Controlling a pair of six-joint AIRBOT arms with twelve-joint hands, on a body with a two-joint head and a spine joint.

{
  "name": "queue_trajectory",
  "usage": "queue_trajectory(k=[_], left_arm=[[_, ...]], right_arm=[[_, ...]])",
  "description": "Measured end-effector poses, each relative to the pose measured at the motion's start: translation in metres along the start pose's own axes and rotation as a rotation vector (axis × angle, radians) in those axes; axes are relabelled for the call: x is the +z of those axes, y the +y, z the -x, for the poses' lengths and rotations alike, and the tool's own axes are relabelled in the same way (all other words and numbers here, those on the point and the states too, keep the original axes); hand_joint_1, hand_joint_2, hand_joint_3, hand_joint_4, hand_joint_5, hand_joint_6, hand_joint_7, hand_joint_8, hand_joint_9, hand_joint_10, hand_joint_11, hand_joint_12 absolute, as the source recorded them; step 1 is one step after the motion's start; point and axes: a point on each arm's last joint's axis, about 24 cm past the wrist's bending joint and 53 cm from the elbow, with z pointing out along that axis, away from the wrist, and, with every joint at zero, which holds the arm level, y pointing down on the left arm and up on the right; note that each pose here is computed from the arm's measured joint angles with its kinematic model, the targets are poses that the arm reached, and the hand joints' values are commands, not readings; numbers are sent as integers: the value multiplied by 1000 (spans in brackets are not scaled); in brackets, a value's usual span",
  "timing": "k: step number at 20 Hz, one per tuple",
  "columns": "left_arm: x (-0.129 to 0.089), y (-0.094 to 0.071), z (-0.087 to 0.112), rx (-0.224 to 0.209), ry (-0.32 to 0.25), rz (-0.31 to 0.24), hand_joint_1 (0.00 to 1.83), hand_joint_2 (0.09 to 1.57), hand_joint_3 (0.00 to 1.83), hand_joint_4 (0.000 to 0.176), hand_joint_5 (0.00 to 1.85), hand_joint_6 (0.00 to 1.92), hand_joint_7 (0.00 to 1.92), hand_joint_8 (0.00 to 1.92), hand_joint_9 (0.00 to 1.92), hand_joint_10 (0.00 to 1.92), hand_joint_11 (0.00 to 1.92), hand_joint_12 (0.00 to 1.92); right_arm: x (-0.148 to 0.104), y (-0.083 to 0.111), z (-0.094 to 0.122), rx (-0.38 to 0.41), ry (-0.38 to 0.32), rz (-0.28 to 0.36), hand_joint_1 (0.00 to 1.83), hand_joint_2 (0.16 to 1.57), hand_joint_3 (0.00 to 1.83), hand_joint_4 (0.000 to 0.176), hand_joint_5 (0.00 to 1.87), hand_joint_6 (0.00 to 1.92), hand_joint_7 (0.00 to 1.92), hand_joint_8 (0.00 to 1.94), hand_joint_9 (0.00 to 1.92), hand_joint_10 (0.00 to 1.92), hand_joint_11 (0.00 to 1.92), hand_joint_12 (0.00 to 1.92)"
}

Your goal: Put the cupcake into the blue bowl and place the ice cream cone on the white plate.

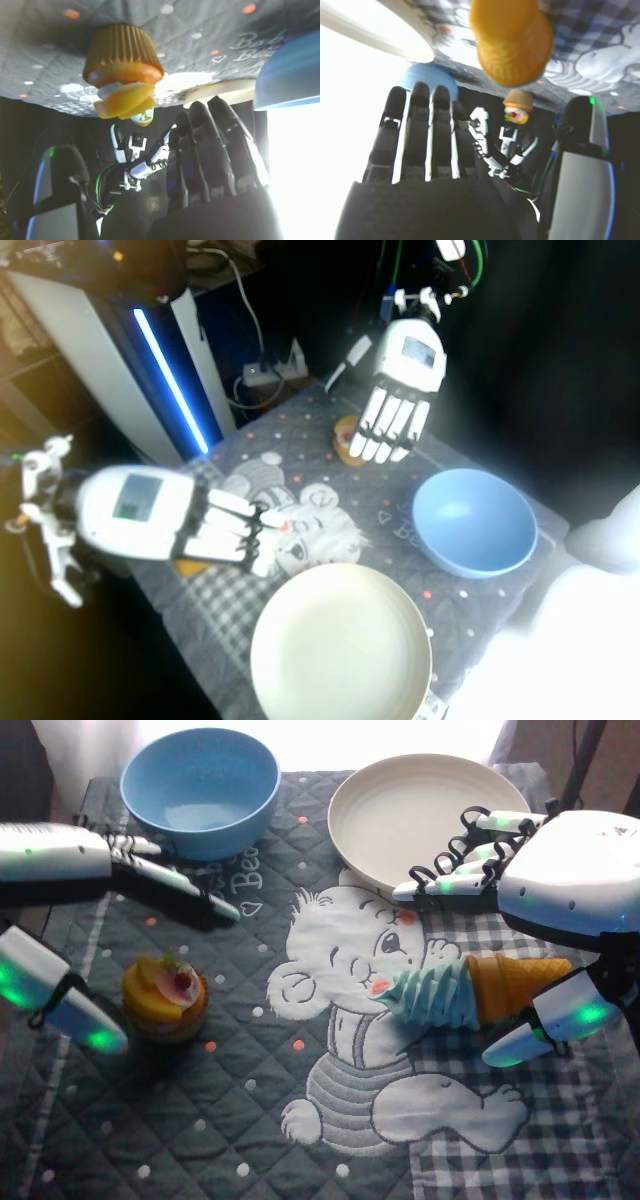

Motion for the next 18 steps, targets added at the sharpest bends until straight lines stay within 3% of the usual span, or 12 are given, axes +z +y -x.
queue_trajectory(k=[7,11,16,18], left_arm=[[5,3,-18,-8,47,8,869,769,0,0,498,0,610,0,633,3,218,960],[8,4,-25,-25,63,9,846,782,3,0,451,0,586,1,617,2,206,989],[15,1,-38,-42,98,-1,866,772,0,0,449,2,552,5,596,6,133,1121],[15,2,-41,-45,103,1,869,787,1,0,444,1,565,2,609,4,189,1043]], right_arm=[[5,0,-14,29,32,-3,630,736,1,0,367,13,566,11,554,25,280,815],[5,-2,-21,47,43,-10,667,741,0,0,372,0,569,1,583,12,248,859],[5,-6,-28,50,62,-26,684,767,2,0,408,2,605,4,631,4,314,749],[5,-9,-28,49,63,-32,687,774,4,0,414,5,615,8,646,9,332,750]])
